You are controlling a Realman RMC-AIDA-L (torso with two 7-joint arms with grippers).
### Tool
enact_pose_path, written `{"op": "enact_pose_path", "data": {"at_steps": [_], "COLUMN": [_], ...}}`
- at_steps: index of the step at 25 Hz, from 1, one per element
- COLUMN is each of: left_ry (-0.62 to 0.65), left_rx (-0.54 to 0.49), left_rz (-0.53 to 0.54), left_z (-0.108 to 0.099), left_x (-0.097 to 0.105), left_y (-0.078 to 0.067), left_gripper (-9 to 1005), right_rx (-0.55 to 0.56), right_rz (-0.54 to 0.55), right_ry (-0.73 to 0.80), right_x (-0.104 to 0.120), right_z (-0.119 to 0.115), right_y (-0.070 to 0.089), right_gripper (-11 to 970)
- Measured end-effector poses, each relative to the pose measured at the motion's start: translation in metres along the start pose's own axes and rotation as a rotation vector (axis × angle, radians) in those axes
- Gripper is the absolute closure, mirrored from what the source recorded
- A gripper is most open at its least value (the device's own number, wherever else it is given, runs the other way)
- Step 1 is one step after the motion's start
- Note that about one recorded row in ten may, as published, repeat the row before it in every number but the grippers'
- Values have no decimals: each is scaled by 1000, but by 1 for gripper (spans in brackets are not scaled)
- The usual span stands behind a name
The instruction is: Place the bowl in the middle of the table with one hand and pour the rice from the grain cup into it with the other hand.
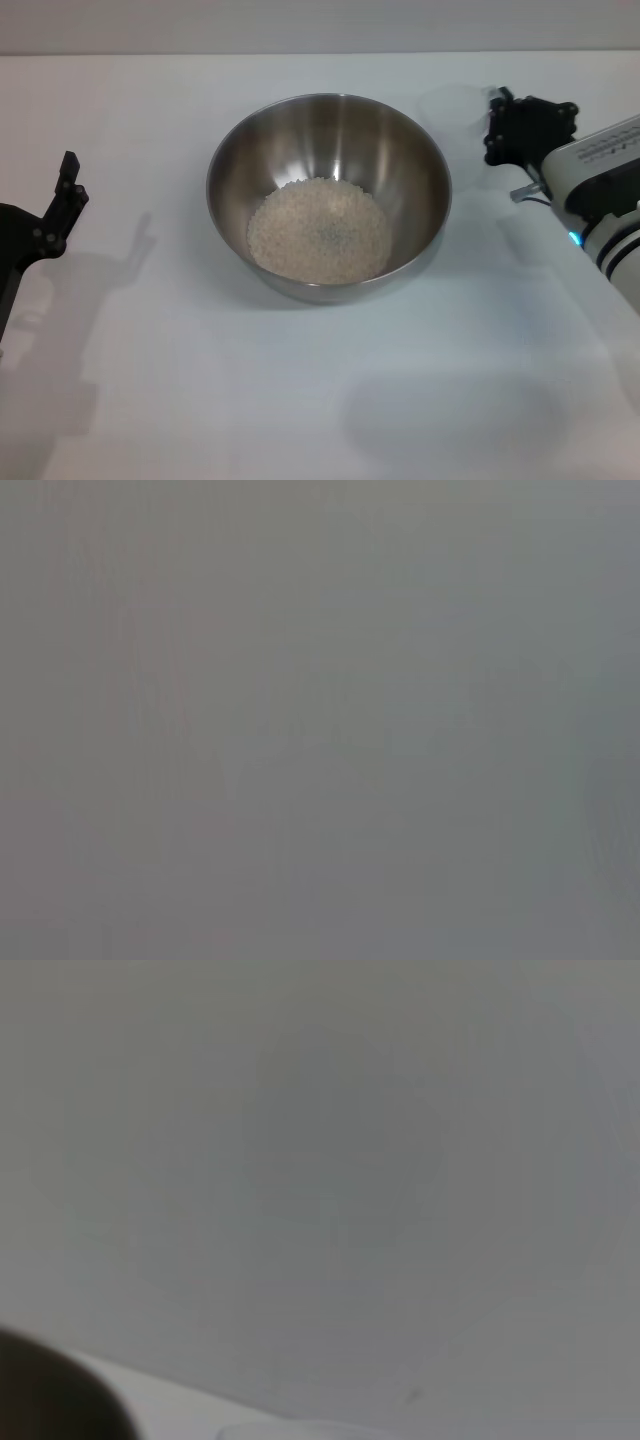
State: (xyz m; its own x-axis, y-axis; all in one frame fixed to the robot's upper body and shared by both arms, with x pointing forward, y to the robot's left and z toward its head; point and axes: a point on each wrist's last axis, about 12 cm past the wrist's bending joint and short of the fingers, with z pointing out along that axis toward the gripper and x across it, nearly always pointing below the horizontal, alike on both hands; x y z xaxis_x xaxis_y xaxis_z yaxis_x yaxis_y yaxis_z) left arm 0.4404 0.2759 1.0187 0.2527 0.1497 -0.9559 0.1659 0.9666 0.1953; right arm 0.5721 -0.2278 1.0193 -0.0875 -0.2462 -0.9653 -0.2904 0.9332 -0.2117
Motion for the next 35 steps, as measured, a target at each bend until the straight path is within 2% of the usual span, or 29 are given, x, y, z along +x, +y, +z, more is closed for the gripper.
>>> {"op": "enact_pose_path", "data": {"at_steps": [18,29,35], "left_ry": [-1,8,16], "left_rx": [0,3,6], "left_rz": [-1,5,8], "left_z": [0,2,1], "left_x": [0,1,2], "left_y": [0,1,1], "left_gripper": [150,150,150], "right_rx": [-40,-37,20], "right_rz": [-14,37,97], "right_ry": [43,-17,-115], "right_x": [6,17,24], "right_z": [-2,-32,-70], "right_y": [8,17,18], "right_gripper": [953,579,436]}}
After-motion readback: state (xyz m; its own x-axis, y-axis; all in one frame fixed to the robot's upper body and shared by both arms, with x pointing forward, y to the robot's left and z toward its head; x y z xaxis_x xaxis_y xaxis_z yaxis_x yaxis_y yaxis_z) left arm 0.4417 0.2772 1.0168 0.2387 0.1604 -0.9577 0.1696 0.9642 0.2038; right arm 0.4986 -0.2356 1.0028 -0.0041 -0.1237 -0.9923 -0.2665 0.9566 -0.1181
